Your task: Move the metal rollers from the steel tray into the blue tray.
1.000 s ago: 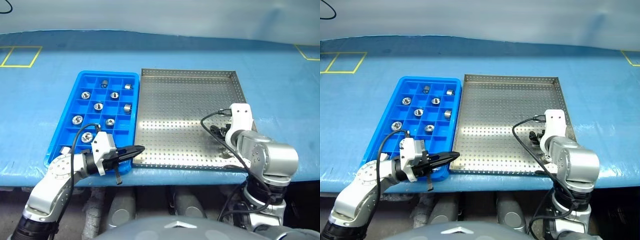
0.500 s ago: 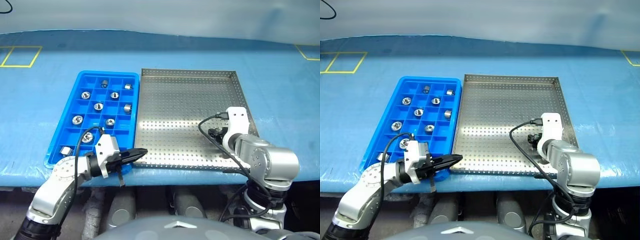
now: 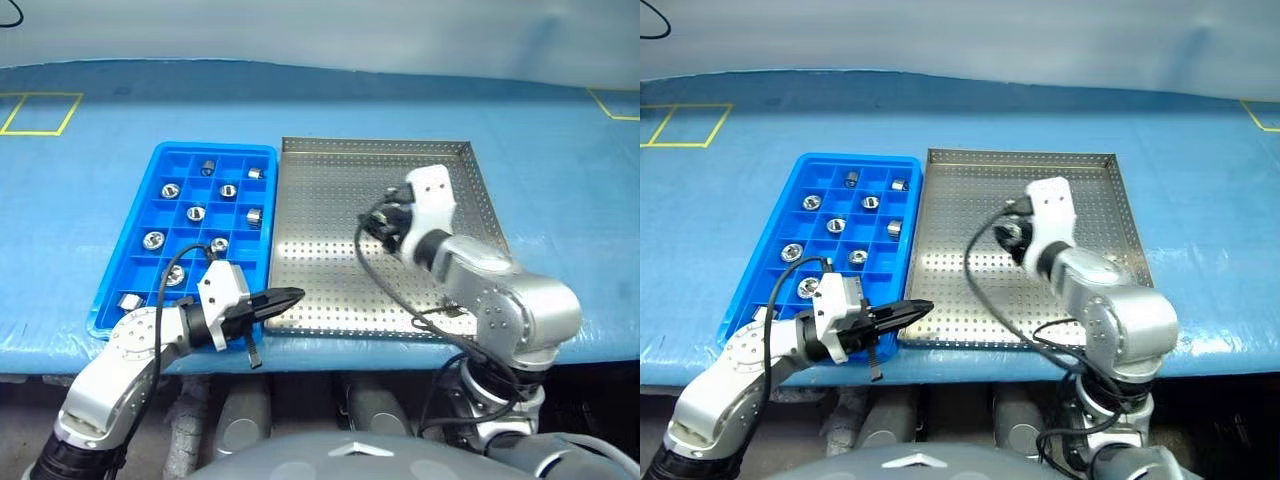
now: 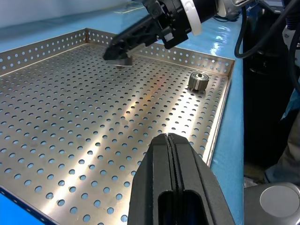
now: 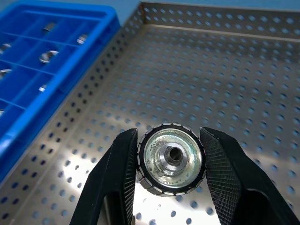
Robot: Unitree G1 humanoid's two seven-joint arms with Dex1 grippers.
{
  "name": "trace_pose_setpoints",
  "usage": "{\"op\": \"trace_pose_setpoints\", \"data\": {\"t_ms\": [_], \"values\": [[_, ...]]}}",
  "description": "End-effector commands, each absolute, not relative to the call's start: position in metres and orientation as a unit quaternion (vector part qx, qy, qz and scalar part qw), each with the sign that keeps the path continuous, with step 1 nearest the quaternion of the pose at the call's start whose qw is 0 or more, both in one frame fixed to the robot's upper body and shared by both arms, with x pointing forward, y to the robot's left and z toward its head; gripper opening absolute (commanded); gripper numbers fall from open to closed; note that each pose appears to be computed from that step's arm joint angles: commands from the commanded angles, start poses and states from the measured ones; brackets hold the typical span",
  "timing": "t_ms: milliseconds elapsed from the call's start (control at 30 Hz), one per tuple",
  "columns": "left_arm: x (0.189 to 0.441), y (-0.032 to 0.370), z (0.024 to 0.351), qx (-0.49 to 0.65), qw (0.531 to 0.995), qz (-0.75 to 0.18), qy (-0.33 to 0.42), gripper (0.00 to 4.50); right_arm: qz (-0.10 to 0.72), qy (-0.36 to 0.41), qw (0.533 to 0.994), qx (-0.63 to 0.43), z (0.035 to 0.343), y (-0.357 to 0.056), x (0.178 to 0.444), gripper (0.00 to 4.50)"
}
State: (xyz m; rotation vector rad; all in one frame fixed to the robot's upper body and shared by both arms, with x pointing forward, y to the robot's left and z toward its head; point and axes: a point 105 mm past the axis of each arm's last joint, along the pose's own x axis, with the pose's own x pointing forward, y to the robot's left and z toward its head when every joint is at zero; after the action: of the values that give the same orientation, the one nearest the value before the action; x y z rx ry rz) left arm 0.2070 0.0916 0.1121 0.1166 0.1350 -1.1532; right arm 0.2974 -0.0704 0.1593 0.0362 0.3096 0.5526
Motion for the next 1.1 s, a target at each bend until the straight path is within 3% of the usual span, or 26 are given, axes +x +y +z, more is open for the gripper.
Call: {"op": "trace_pose_setpoints", "data": {"t_ms": [33,233,533,833,1100], "values": [[0.201,0.088,0.123,0.046,0.830,-0.554,0.047,0.00,0.338,0.097,0.936,0.008,0.178,-0.030,0.298,1.76],[0.189,0.103,0.120,0.042,0.846,-0.528,0.066,0.00,0.401,0.083,0.912,0.014,0.183,0.028,0.308,1.76],[0.164,0.124,0.105,0.033,0.862,-0.495,0.107,0.00,0.489,0.120,0.863,0.027,0.161,0.080,0.280,1.76],[0.169,0.130,0.105,0.031,0.859,-0.501,0.099,0.00,0.488,0.195,0.850,-0.002,0.116,0.066,0.266,1.76],[0.189,0.109,0.113,0.034,0.853,-0.513,0.086,0.00,0.469,0.209,0.857,-0.038,0.105,0.059,0.274,1.76]]}}
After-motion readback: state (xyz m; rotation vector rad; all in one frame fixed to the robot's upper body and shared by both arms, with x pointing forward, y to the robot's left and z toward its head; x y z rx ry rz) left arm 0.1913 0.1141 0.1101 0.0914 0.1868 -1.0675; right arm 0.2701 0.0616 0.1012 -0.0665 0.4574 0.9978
